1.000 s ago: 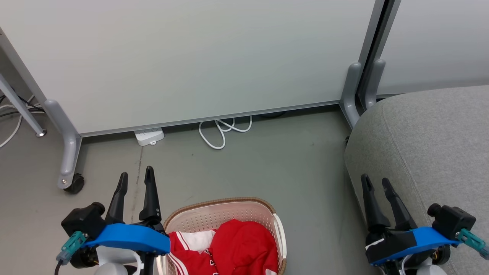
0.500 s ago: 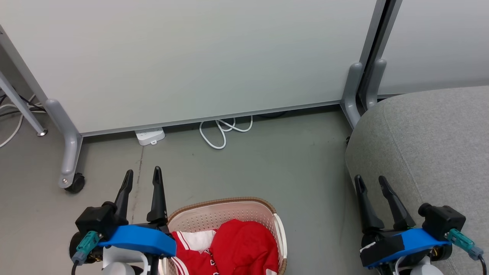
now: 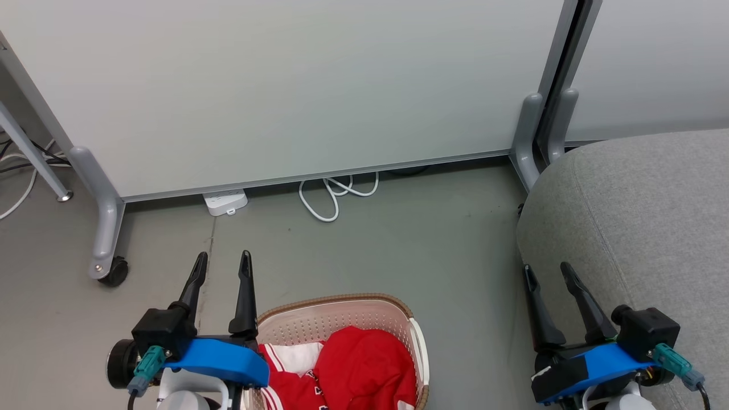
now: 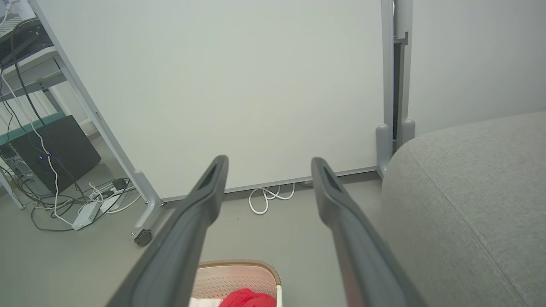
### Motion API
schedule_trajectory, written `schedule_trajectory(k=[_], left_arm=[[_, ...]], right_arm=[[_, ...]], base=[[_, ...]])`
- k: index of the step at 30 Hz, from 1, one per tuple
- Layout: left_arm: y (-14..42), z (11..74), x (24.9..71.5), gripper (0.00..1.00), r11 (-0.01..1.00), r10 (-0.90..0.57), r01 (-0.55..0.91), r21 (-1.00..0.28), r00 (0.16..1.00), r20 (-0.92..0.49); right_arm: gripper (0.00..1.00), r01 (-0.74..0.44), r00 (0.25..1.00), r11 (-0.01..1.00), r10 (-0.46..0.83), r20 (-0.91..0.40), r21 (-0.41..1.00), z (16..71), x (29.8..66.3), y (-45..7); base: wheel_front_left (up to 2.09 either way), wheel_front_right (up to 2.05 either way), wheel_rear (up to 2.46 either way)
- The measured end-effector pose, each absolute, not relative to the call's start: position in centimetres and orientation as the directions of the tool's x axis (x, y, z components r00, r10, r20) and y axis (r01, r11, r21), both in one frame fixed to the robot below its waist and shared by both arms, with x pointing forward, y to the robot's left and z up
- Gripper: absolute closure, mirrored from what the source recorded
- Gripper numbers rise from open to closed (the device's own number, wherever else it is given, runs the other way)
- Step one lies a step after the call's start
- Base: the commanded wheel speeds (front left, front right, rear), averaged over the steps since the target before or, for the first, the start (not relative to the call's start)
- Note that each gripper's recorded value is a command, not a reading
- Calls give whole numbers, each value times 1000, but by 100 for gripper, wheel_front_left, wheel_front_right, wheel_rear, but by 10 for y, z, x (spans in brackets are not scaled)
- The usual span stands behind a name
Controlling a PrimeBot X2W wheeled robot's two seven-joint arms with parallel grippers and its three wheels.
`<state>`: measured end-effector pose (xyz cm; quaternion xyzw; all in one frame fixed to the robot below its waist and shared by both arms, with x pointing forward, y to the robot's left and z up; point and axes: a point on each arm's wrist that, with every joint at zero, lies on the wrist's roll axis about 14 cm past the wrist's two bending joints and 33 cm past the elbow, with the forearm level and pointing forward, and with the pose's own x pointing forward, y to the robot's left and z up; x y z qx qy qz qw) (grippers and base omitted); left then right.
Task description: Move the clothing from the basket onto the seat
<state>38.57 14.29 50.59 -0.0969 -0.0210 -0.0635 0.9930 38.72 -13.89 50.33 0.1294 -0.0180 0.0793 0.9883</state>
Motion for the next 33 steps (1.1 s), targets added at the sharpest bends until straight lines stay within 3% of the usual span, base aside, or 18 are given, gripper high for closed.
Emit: schedule_trajectory(k=[22,33], left_arm=[[136,496,385,0,985,-161,163,-52,986,41],[137,493,384,0,986,-158,160,-55,987,31]], right_arm=[[0,-213,976,971,207,64,110,501,388,-127],[0,-213,977,971,209,54,110,498,388,-126]], base=[[0,0,0],[0,0,0]])
